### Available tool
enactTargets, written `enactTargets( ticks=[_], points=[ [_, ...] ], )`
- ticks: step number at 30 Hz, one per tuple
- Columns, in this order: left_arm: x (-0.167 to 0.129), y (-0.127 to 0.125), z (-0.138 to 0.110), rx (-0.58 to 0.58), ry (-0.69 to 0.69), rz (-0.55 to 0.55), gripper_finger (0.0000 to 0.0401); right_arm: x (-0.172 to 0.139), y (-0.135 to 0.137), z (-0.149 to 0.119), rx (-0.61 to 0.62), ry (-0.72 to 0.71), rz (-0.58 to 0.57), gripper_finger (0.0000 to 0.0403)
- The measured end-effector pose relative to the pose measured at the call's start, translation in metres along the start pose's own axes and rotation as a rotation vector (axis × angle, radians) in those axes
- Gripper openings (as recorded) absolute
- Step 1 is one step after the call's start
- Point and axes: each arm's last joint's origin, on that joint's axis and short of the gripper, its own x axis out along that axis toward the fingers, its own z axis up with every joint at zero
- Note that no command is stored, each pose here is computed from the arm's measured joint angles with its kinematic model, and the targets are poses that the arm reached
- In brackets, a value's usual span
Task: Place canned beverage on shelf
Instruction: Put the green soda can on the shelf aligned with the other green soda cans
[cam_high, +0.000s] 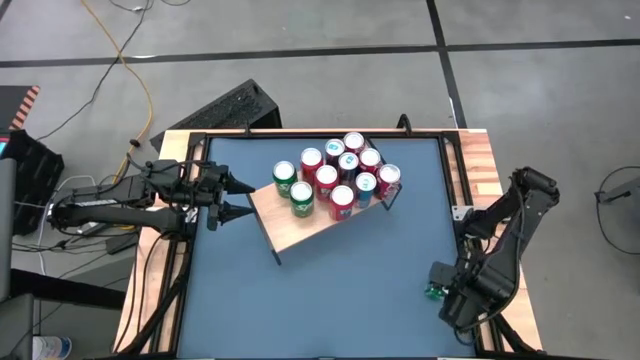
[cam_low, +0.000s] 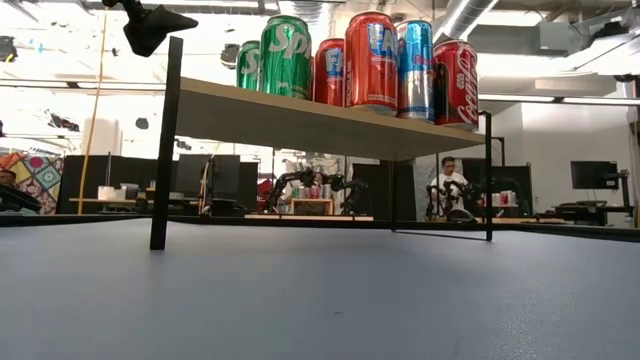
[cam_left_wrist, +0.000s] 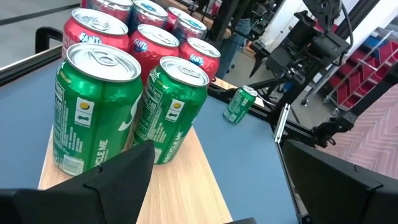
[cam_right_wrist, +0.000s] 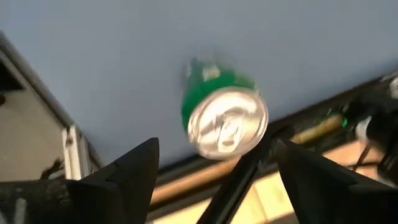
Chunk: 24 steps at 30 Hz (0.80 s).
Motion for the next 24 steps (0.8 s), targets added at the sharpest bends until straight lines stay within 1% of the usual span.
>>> enactTargets(
  ticks=[4, 8, 13, 17, 21, 24],
  points=[
    [0.0, 0.0, 0.0, -0.001, 0.004, 0.002, 0.0341, 0.0, 0.0, 0.002, -0.024, -0.081, -0.015, 0.0308],
    [0.0, 0.0, -0.001, -0.001, 0.006, 0.002, 0.0341, -0.003, -0.002, -0.01, -0.02, -0.208, -0.024, 0.0308],
    [0.0, 0.0, 0.0, 0.007, 0.006, 0.002, 0.0341, -0.003, -0.004, -0.026, -0.023, -0.215, -0.041, 0.0308],
    [0.0, 0.0, 0.0, 0.008, 0.005, 0.003, 0.0341, -0.002, -0.002, -0.032, -0.078, -0.275, -0.047, 0.0308],
    [0.0, 0.0, 0.0, 0.007, 0.005, 0.004, 0.0341, -0.002, -0.003, -0.034, -0.148, -0.31, -0.067, 0.0308],
    [0.0, 0.0, 0.0, 0.007, 0.004, 0.004, 0.0341, 0.003, -0.004, -0.034, -0.178, -0.32, -0.091, 0.0308]
  ],
)
